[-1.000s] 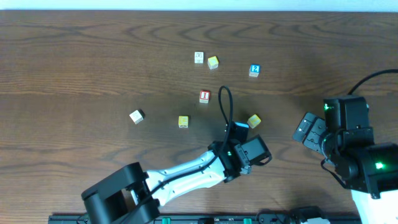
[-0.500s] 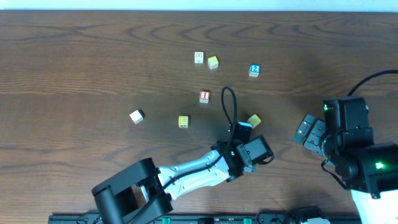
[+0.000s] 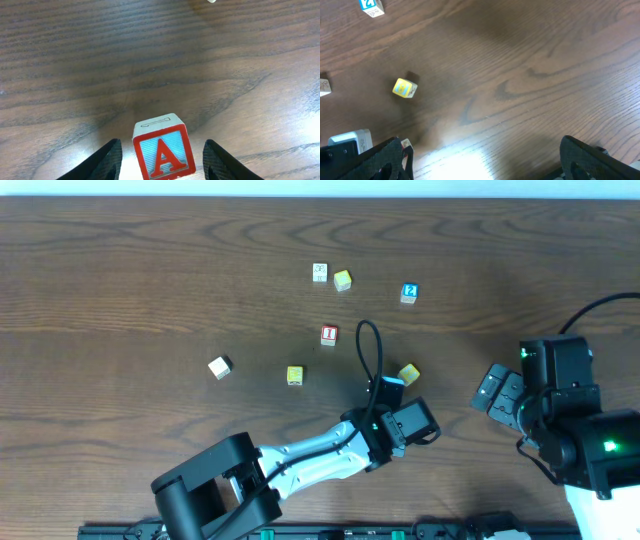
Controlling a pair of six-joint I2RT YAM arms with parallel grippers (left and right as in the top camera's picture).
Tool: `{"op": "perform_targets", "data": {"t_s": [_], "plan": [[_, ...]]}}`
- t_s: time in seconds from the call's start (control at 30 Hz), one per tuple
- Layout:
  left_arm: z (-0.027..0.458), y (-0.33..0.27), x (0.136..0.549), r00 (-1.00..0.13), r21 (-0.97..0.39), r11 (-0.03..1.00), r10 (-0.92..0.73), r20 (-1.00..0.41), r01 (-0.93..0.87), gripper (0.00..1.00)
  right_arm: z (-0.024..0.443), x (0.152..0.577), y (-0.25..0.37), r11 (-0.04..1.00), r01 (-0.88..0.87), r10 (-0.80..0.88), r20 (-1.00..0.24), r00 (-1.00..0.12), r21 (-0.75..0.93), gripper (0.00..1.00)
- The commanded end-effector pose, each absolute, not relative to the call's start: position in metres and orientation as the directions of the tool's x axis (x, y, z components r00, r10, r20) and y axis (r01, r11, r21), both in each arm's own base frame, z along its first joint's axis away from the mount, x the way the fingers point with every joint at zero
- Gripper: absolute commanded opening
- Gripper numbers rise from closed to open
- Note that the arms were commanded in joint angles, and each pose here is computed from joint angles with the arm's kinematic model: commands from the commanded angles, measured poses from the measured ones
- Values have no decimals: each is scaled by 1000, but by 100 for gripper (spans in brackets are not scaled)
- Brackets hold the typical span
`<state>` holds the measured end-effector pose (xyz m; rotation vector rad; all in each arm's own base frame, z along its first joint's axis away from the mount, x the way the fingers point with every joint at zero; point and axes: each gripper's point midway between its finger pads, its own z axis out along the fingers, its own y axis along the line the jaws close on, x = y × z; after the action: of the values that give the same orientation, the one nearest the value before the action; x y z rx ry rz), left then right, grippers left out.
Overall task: Spell out Ai2
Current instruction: 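Grasp the red 'A' block with the left gripper and lift, then carry the 'A' block and place it left of the 'I' block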
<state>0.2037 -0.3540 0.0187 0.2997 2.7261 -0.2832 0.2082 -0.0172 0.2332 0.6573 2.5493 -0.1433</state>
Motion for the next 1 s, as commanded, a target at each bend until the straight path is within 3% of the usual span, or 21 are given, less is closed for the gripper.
{"op": "perform_targets", "data": {"t_s": [0.0,0.3,0.67,0.97], "plan": [[16,-353,209,-898,-131,962,170,-407,241,44,235,207,-22,874,485,423,-504,-753,10,99],[15,-352,208,-898,-127,962,172,-404,241,37,235,206,-22,874,485,423,-501,-755,8,99],[13,-336,210,-877,-29,957,253,-408,289,27,234,206,-22,874,485,423,-499,-756,6,99],[52,-322,227,-828,102,944,324,-458,313,29,234,206,-22,874,485,423,-500,-756,7,99]]}}
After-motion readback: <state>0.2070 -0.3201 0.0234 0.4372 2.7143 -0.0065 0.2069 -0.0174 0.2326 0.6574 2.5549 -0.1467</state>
